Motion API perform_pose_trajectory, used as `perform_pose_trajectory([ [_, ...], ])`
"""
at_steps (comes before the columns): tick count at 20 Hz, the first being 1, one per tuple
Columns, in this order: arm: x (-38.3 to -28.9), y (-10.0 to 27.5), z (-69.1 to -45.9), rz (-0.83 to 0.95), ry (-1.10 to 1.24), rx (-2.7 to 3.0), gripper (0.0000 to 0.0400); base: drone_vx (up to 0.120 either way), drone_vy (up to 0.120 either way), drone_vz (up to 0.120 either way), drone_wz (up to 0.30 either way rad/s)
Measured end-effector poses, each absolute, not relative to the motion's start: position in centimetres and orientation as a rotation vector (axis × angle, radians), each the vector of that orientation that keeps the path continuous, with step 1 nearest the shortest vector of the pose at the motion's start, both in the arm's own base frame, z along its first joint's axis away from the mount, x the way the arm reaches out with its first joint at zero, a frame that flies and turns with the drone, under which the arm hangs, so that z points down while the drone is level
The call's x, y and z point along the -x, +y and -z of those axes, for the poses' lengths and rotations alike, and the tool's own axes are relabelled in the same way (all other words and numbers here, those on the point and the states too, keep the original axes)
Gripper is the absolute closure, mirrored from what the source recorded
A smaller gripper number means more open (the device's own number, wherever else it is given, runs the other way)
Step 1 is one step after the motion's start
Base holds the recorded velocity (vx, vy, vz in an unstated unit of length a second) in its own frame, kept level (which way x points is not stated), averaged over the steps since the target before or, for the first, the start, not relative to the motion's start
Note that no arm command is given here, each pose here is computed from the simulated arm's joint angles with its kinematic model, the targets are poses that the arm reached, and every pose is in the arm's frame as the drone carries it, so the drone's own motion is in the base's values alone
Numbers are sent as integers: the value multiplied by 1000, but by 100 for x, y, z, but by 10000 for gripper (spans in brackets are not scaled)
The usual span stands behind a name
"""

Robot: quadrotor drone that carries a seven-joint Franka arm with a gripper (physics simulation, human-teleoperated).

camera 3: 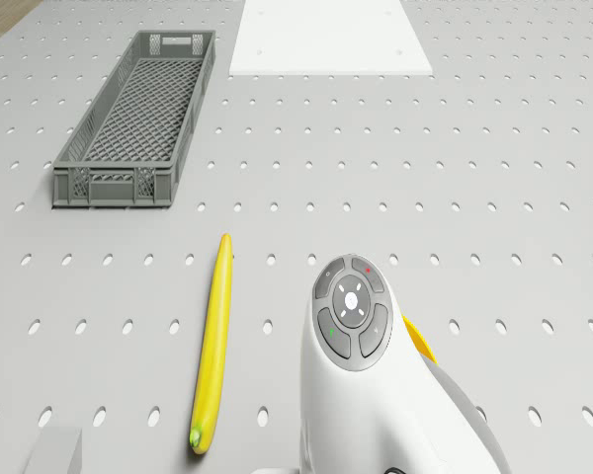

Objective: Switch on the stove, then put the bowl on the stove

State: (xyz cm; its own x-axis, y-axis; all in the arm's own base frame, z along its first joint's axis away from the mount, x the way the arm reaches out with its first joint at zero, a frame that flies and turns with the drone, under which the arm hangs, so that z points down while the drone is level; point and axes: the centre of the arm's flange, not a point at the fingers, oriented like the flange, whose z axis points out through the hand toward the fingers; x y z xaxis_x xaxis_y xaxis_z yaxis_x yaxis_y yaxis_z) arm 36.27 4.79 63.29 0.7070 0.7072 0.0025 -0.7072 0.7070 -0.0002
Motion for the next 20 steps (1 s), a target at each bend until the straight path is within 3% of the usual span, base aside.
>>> perform_pose_trajectory([
  [3,-3627,479,-6329,-786,-2,-1,0,120,67,0,0],
  [20,-3627,479,-6329,-786,-2,-1,0,120,0,0,0],
])
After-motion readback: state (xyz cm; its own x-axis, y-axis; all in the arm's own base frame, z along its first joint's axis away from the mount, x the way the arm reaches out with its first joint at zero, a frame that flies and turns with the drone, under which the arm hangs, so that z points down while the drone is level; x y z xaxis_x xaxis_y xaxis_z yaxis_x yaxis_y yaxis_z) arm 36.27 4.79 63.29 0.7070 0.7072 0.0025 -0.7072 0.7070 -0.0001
